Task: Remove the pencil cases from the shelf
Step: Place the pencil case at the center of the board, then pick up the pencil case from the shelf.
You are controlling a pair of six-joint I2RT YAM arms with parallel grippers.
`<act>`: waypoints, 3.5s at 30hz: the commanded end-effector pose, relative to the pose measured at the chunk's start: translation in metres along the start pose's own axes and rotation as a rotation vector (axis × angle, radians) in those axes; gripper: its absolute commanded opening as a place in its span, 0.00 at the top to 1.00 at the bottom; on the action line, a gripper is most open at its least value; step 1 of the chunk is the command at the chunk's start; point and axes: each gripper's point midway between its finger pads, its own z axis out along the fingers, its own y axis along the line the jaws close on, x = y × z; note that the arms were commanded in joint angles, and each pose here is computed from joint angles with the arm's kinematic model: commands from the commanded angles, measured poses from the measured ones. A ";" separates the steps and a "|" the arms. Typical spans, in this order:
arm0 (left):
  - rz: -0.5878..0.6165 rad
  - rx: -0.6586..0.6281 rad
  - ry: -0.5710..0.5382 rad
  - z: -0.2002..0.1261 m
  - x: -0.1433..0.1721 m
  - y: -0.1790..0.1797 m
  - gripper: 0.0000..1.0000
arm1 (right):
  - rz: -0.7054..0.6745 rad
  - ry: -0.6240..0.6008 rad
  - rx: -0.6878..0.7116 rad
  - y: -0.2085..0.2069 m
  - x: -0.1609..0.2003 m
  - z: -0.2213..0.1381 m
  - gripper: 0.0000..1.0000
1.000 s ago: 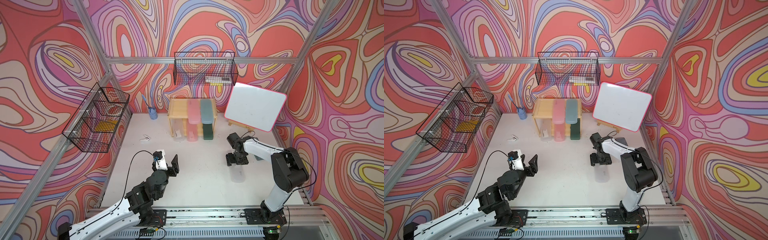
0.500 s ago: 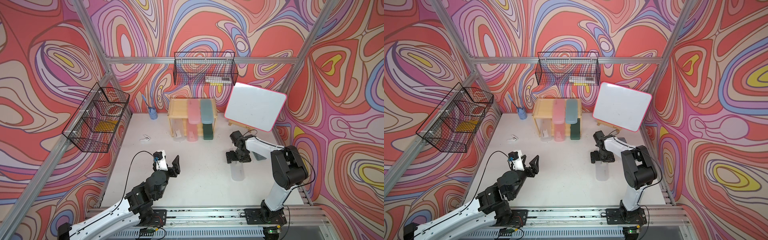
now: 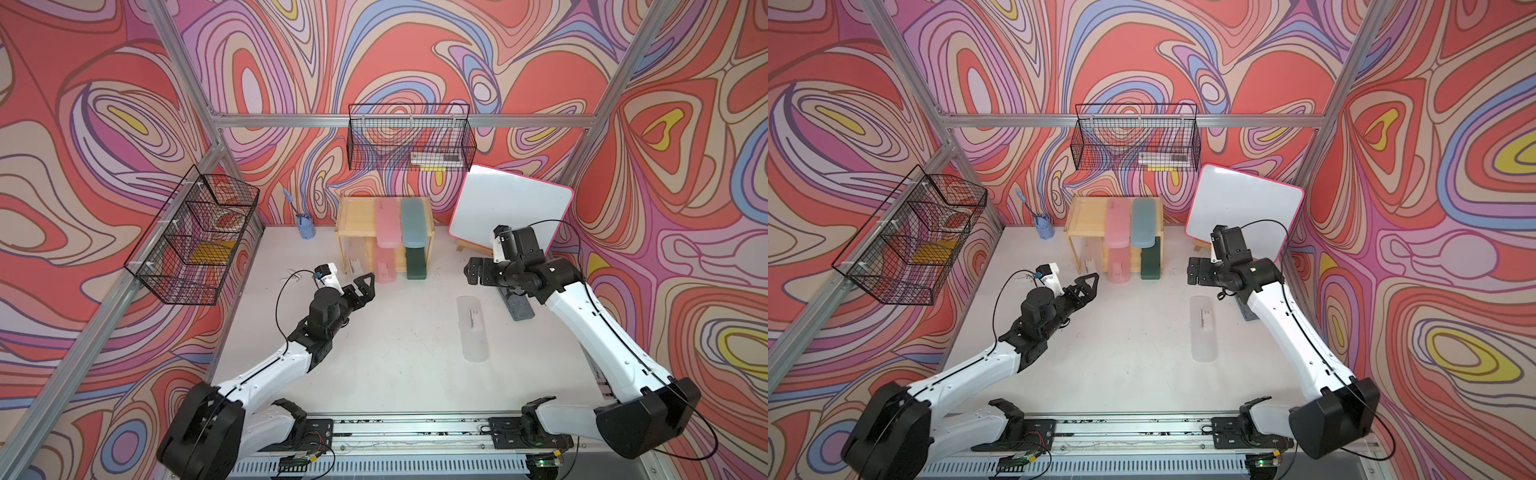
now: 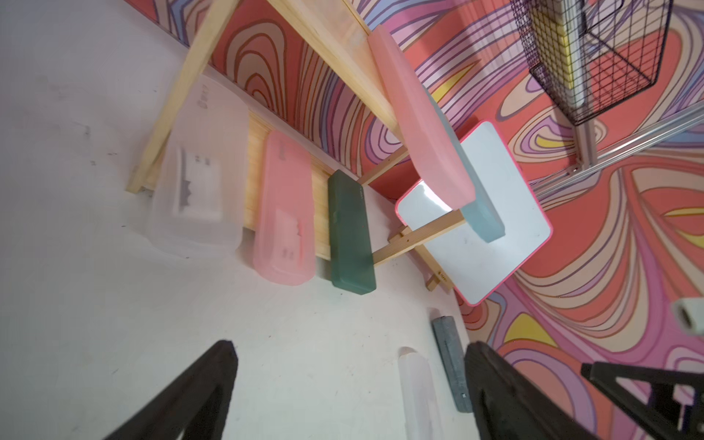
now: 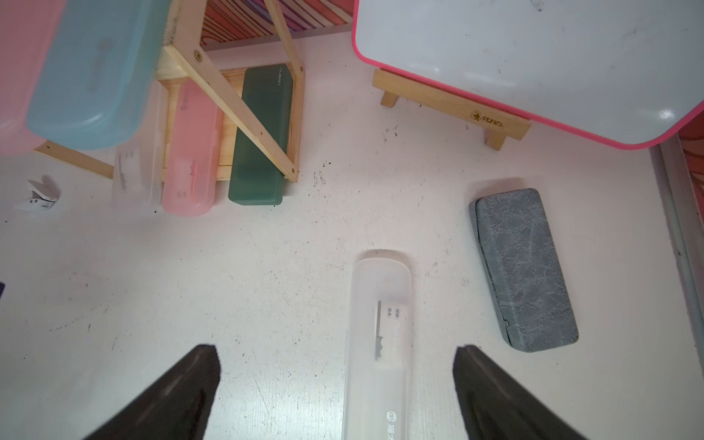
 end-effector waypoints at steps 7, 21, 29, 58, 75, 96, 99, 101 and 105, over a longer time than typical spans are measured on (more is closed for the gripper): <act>-0.148 0.360 -0.040 0.052 -0.039 -0.094 0.01 | -0.006 0.071 0.030 -0.007 0.021 0.010 0.02; -0.192 0.268 -0.069 0.091 -0.032 -0.059 0.01 | -0.038 0.098 0.043 -0.007 0.021 0.026 0.02; -0.256 0.278 -0.105 0.111 -0.038 -0.047 0.12 | -0.044 0.103 0.041 -0.005 0.018 0.032 0.02; -0.098 0.311 -0.162 0.028 -0.044 -0.067 0.99 | -0.030 -0.015 -0.194 0.049 -0.006 -0.013 0.02; 0.370 0.155 -0.206 -0.114 0.010 -0.073 1.00 | 0.005 -0.141 -0.806 0.265 -0.038 -0.074 0.02; 0.357 0.142 -0.202 -0.121 0.017 -0.059 1.00 | 0.010 0.002 -0.957 0.345 -0.005 -0.016 0.02; 0.353 0.140 -0.202 -0.122 0.018 -0.057 1.00 | 0.011 0.016 -0.954 0.348 -0.003 -0.010 0.02; 0.354 0.138 -0.201 -0.123 0.019 -0.056 1.00 | 0.013 0.016 -0.944 0.347 -0.002 -0.007 0.02; 0.357 0.139 -0.210 -0.127 0.016 -0.056 1.00 | 0.004 0.020 -0.888 0.340 0.001 0.001 0.02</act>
